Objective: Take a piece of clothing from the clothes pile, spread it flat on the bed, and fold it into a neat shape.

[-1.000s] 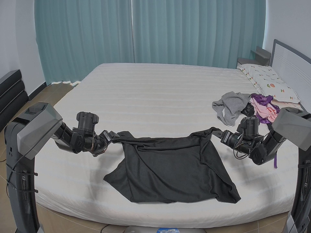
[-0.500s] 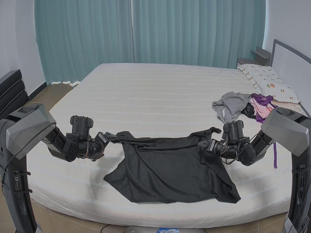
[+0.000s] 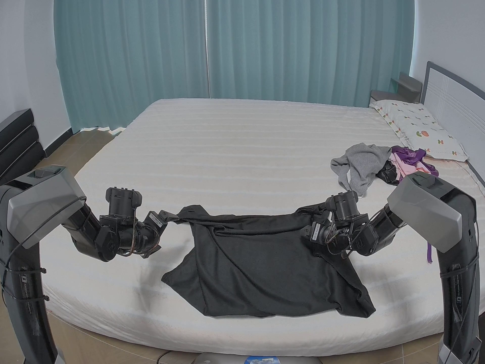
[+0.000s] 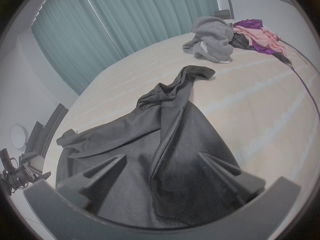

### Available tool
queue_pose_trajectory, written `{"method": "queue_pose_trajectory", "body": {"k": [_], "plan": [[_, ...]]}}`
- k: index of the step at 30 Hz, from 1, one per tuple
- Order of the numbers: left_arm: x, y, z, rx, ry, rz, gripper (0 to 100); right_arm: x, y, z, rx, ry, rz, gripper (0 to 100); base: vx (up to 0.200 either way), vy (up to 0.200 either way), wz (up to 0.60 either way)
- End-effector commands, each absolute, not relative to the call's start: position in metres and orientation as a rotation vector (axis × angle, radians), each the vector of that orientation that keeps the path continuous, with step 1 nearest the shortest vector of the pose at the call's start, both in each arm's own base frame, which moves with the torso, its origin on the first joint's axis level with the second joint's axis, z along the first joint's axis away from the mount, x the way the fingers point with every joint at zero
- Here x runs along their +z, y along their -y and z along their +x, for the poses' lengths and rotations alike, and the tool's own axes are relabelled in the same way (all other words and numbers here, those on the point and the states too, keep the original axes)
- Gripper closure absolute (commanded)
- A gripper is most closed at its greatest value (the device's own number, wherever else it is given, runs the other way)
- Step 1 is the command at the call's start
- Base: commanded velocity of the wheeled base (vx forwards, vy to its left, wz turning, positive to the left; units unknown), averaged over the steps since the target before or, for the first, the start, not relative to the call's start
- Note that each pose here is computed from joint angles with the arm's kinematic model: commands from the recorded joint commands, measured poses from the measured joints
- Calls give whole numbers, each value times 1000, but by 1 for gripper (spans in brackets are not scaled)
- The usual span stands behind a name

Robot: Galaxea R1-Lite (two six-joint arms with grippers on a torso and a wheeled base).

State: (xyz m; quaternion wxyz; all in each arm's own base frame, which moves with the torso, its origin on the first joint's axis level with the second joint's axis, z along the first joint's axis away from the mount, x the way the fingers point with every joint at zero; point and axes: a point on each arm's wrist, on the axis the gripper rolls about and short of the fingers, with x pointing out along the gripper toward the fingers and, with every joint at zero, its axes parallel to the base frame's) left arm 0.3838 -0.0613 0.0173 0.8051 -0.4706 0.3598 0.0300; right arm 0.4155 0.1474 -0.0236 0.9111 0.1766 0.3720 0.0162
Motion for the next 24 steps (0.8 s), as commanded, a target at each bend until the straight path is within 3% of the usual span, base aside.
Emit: {"method": "queue_pose_trajectory", "body": {"k": [1, 12, 18, 24], "plan": [[14, 61, 380, 62, -768, -1005, 0, -29, -148, 420, 16, -761, 358, 100, 0, 0, 0], [14, 61, 379, 46, -743, -1006, 0, -9, -120, 427, -40, -725, 383, 100, 0, 0, 0], [14, 61, 379, 46, -743, -1006, 0, 21, -65, 437, -141, -641, 480, 100, 0, 0, 0], [14, 61, 379, 45, -741, -1005, 0, 18, -13, 452, -169, -560, 585, 100, 0, 0, 0]]}}
